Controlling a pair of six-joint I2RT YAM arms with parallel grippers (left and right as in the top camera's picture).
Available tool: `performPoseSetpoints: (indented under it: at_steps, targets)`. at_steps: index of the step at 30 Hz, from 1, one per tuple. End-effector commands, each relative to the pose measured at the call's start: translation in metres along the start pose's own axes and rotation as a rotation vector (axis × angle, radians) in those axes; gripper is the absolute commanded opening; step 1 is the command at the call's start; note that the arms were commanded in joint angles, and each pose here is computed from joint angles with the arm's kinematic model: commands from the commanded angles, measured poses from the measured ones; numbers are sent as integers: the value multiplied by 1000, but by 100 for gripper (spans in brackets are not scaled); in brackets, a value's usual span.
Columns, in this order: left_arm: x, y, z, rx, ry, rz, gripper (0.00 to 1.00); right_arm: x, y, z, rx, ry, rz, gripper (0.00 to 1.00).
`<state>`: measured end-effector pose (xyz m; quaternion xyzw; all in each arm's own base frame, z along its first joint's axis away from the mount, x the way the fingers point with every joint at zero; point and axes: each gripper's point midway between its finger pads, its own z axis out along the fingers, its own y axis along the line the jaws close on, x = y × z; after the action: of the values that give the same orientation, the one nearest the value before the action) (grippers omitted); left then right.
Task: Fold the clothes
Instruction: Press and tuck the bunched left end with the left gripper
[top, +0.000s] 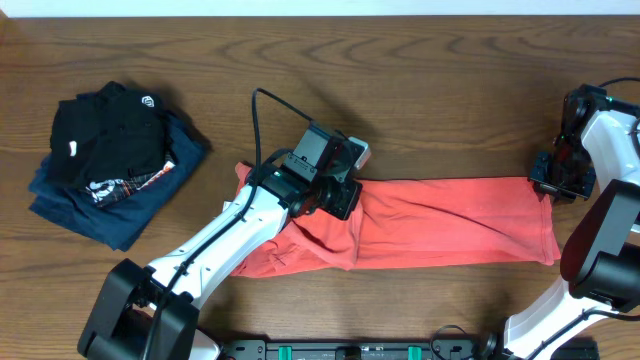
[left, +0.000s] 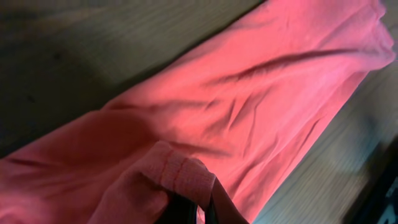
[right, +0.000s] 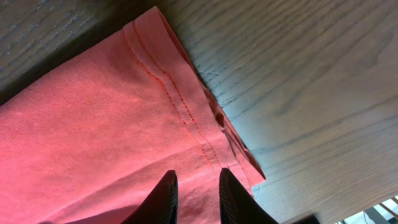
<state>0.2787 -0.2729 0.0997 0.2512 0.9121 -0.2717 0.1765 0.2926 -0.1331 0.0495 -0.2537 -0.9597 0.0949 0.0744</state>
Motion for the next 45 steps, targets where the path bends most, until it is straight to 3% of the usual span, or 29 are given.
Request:
performPoseSetpoints:
  at_steps: [1,18,20,21,22,25,29,32,35,39,45]
  targets:
    - [-5,-6,-1,27,-11,-13,7,1,1,-3,2,-11,8,22]
    - [-24,-10,0,52,-79,-249,9,1,1,-3,2,-9,7,22]
    - [-22,-6,1,31,-78,-253,17,1,1,-4,1,-12,8,22]
    - [-20,-2,2,12,-73,-258,34,1,1,-4,1,-12,8,22]
    - [-19,0,3,0,-69,-262,45,1,1,-4,2,-12,8,22]
    - [-13,6,5,-23,-47,-227,58,1,1,-4,2,-10,7,22]
    - [-17,22,-10,-49,-69,-246,57,2,1,-4,3,-7,7,22]
    - [-15,41,-27,-95,-76,-300,45,2,1,-4,2,-8,7,22]
    - [7,74,-36,-239,-23,-366,33,2,2,-4,-2,-7,7,22]
    - [28,109,-39,-409,22,-406,33,3,5,-4,-20,-3,6,22]
    - [37,138,-41,-511,25,-498,42,5,5,-4,-18,5,1,22]
